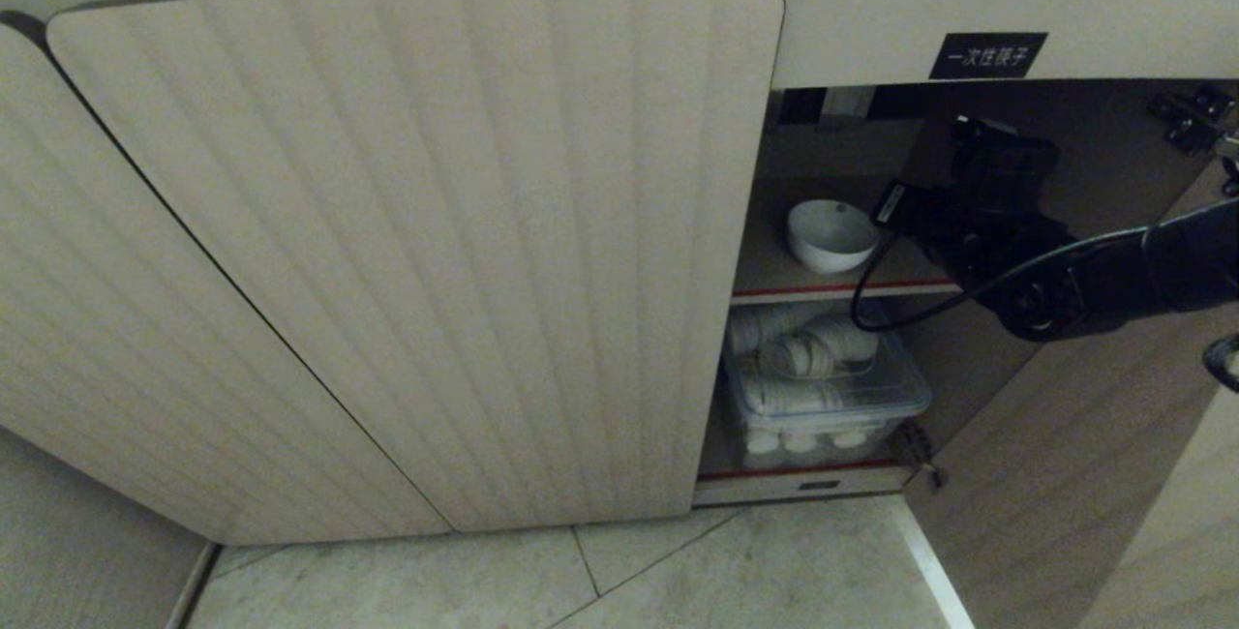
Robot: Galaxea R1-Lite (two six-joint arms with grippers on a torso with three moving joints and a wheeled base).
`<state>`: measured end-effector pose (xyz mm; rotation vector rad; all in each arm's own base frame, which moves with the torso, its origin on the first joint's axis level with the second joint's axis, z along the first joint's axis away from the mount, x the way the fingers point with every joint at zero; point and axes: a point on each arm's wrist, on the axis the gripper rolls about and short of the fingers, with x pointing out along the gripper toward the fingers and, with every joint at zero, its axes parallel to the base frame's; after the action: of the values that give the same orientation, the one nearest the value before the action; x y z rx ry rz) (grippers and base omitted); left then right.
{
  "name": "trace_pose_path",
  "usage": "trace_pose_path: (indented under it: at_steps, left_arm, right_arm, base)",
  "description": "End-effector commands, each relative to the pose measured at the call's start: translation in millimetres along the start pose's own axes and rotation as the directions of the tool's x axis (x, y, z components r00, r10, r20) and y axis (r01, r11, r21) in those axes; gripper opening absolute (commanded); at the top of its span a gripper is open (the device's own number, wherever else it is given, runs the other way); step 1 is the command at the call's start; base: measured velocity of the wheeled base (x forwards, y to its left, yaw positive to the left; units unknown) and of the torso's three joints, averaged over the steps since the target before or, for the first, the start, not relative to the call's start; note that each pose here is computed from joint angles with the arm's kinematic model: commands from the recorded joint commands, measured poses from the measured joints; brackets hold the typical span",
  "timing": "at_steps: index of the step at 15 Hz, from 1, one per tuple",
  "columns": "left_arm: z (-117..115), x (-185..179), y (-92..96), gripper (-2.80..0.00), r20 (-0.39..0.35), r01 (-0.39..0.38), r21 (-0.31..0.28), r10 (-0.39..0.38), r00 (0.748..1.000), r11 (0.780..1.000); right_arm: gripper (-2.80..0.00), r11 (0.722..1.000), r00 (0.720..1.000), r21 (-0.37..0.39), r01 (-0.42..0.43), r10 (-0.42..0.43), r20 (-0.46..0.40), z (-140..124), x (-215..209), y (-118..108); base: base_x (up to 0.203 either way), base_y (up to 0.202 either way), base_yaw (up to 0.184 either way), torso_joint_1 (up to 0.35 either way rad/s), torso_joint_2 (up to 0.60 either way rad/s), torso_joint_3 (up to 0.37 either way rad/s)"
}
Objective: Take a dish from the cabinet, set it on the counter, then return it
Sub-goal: Close the cabinet door
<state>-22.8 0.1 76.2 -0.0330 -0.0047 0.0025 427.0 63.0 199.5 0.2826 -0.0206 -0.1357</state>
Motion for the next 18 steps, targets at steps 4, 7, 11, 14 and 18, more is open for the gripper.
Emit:
trace_pose_path:
  at_steps: [4,7,11,14,18]
  left_arm:
    - [0,0,0.0,-2.80,0.001,-0.001,-0.001,0.001,1.000,1.000]
    - [0,0,0.0,-2.80,0.000,-0.001,-0.001,0.001,1.000,1.000]
    - [0,0,0.0,-2.80,0.001,0.000,-0.001,0.000,1.000,1.000]
    - [0,0,0.0,-2.80,0.001,-0.002,-0.001,0.002,1.000,1.000]
    - [0,0,0.0,-2.80,0.001,-0.001,-0.001,0.001,1.000,1.000]
  right_arm:
    - [-2.80,1.000,1.000,-0.004,0.003,-0.003,-0.006,0,-8,-2]
    - [-2.80,1.000,1.000,-0.011,0.006,-0.006,-0.020,-2,-16,-5]
    - [-2.80,1.000,1.000,-0.014,0.008,-0.008,-0.028,0,-24,-7]
    - [-2.80,1.000,1.000,-0.010,0.001,-0.001,-0.020,2,-37,-8]
    - [-2.80,0.999,0.999,-0.038,0.005,-0.007,-0.044,-2,-53,-14]
  base:
    - [0.000,0.000,0.000,0.000,0.00,0.000]
    - [0.000,0.000,0.000,0.000,0.00,0.000]
    - [0.000,0.000,0.000,0.000,0.00,0.000]
    - [0.000,0.000,0.000,0.000,0.00,0.000]
    - [0.000,0.000,0.000,0.000,0.00,0.000]
